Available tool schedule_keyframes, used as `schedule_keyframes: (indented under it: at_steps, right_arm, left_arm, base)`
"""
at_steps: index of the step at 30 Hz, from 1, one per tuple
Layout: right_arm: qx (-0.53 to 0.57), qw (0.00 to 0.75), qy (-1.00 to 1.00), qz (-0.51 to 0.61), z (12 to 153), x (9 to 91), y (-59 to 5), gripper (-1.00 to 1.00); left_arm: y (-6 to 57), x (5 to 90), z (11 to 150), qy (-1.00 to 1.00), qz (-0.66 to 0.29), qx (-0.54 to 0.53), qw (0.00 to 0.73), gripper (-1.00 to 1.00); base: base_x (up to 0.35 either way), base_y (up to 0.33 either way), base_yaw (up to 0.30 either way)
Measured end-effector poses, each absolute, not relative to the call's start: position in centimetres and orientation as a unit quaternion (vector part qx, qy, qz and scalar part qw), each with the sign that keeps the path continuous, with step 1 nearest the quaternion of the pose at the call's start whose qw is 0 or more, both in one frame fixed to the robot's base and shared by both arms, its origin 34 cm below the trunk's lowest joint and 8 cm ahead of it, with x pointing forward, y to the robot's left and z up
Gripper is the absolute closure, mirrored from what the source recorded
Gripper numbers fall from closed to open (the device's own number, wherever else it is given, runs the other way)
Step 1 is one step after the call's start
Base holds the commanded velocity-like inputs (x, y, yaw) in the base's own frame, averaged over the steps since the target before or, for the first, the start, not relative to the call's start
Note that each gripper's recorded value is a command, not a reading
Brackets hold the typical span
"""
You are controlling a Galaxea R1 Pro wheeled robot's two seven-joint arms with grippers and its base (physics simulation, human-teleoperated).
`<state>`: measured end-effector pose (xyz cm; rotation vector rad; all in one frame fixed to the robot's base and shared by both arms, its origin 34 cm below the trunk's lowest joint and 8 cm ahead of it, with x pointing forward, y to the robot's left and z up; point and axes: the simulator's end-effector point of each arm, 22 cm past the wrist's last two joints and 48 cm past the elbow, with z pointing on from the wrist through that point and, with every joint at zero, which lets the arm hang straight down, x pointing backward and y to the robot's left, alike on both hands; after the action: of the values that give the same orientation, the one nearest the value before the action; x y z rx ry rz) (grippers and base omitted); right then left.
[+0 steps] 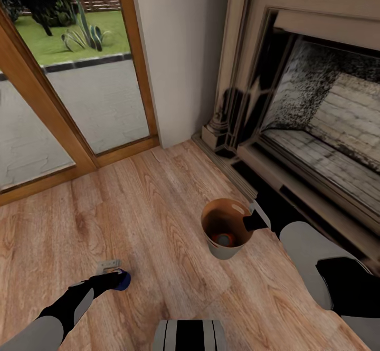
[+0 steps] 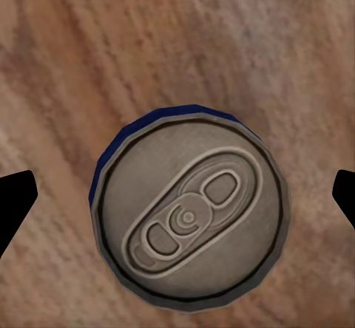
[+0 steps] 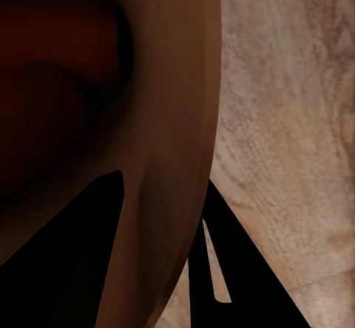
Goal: Put the three can of soda from the living room inside the tash can in the kitchen.
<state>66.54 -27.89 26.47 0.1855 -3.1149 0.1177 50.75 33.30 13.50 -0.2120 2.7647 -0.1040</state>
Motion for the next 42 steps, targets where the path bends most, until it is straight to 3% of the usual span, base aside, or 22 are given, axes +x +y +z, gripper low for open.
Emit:
schedule_keyframes:
  at_steps: [42]
  right_arm:
    - [0.060,0.009,-0.997,0.038,26.46,66.53,-27.89,1.00]
  left_arm:
    - [33.32,50.97,13.59,0.979,-0.036,-0.073,0.188,-1.00]
  base:
    - [0.000,0.000,0.000]
